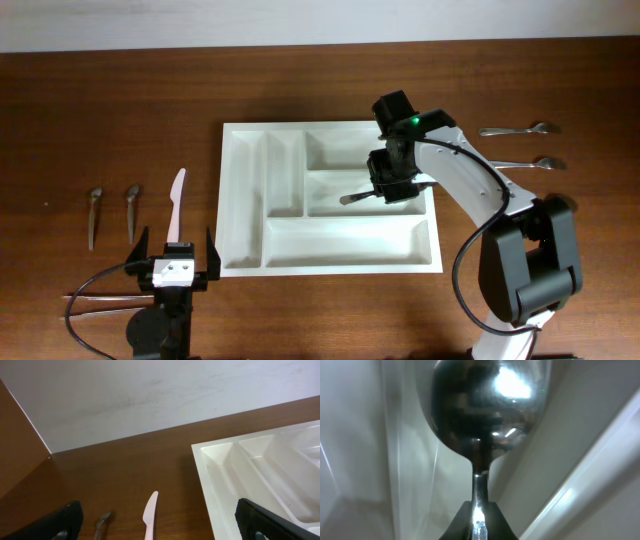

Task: Pack container
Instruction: 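Carry the spoon into the tray's middle right compartment and release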

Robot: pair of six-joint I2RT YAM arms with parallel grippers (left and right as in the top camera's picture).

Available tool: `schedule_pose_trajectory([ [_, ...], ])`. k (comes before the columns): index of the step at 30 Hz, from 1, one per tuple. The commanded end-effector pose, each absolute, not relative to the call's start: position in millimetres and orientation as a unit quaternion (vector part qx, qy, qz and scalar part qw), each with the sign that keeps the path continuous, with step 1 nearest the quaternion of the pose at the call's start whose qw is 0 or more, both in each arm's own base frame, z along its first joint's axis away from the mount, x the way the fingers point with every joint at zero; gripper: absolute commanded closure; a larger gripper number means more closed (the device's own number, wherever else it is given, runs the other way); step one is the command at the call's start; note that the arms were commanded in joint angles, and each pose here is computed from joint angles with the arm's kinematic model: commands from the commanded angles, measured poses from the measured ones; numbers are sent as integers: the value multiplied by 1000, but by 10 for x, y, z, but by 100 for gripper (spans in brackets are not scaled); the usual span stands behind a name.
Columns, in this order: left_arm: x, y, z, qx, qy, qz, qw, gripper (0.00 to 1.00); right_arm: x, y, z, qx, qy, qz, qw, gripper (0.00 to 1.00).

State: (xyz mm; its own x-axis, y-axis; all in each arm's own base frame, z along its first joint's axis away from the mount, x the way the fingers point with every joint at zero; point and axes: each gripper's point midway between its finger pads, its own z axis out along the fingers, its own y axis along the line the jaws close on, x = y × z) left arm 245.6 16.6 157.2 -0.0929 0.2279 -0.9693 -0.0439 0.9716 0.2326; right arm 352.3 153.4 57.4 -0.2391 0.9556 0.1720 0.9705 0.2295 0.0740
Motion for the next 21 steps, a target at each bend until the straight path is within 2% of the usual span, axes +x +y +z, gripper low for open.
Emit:
schedule_pose_trajectory([
  [1,2454,167,1560,64,732,104,670,1,3524,1597,526,-626,-774,-81,55,84],
  [12,2454,167,1560,64,732,104,670,1,3741,1863,560,-609,-778,-147,51,79],
  [17,2453,168,1561,64,732,104,670,1,3777,1836,567,-602,-783,-151,45,62],
  [21,2453,168,1561,64,732,104,670,1,3897,1579,622,-586,-794,-160,28,50],
])
